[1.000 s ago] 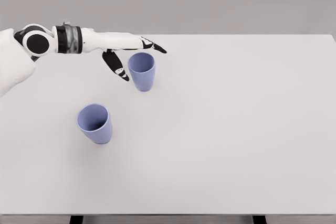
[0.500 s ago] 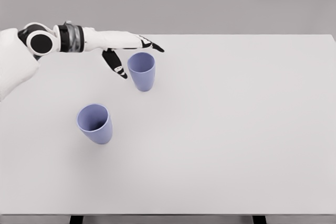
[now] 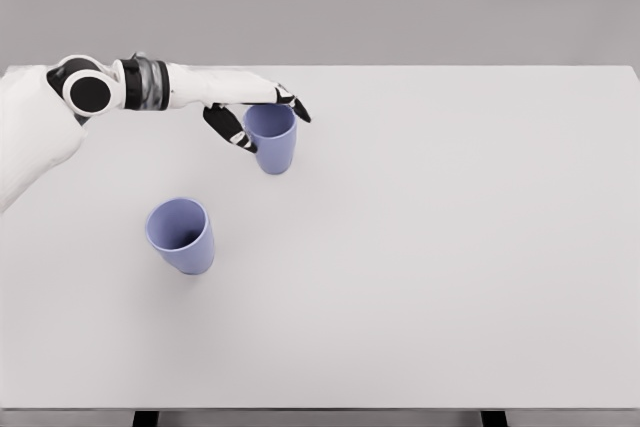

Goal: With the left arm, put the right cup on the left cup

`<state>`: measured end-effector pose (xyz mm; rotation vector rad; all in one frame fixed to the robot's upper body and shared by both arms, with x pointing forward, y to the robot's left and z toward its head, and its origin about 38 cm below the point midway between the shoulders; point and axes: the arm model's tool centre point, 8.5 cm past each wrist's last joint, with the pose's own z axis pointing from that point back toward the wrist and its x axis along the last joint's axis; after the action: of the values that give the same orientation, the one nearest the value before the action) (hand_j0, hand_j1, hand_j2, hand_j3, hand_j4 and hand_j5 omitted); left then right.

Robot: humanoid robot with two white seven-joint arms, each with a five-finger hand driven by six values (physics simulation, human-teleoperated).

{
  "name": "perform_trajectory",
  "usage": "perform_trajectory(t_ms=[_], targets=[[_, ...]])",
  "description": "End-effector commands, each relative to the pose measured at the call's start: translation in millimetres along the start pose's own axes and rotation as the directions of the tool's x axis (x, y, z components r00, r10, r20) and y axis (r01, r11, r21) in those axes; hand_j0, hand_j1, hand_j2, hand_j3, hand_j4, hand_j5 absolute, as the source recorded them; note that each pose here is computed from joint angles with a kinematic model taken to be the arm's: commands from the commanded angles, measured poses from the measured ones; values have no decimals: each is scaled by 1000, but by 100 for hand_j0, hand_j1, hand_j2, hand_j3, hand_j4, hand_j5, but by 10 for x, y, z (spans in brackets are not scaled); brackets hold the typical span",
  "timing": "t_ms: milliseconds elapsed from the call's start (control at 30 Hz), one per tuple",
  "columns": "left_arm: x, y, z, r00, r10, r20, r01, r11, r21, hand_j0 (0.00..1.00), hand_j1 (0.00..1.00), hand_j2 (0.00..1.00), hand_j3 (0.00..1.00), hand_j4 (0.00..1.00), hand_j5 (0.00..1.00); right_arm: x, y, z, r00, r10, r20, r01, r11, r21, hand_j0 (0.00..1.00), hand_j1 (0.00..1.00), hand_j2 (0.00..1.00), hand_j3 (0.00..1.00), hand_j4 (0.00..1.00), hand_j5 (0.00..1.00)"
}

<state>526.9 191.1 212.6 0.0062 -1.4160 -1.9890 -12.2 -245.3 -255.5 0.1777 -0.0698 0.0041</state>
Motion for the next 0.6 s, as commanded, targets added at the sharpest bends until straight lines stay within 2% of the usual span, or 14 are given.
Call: perform_trajectory(t_ms=[0,133,267,367,567], targets=[[-6,7,12,1000,4,-1,-4,1000,4,70,70,70,70,70,70,0,1,0,1000,-1,0,1,1000,0,100,100,100,100,100,100],[-29,-29,33,1000,10,-7,-10,1000,1,69,69,69,69,69,69,0,0,0,1000,1,0,-1,1000,0,100,100,100,100,100,100],[-10,-9,53,1000,10,2,-10,1000,9,64,64,64,64,64,64,0,0,0,1000,1,0,-1,1000,0,100,100,100,100,100,100],[118,151,115,999,-21,39,19,998,57,62,62,62,62,62,62,0,1,0,1000,-1,0,1,1000,0,100,100,100,100,100,100],[307,281,521,994,-60,93,50,993,104,61,61,61,61,61,61,0,0,0,1000,1,0,-1,1000,0,100,100,100,100,100,100]])
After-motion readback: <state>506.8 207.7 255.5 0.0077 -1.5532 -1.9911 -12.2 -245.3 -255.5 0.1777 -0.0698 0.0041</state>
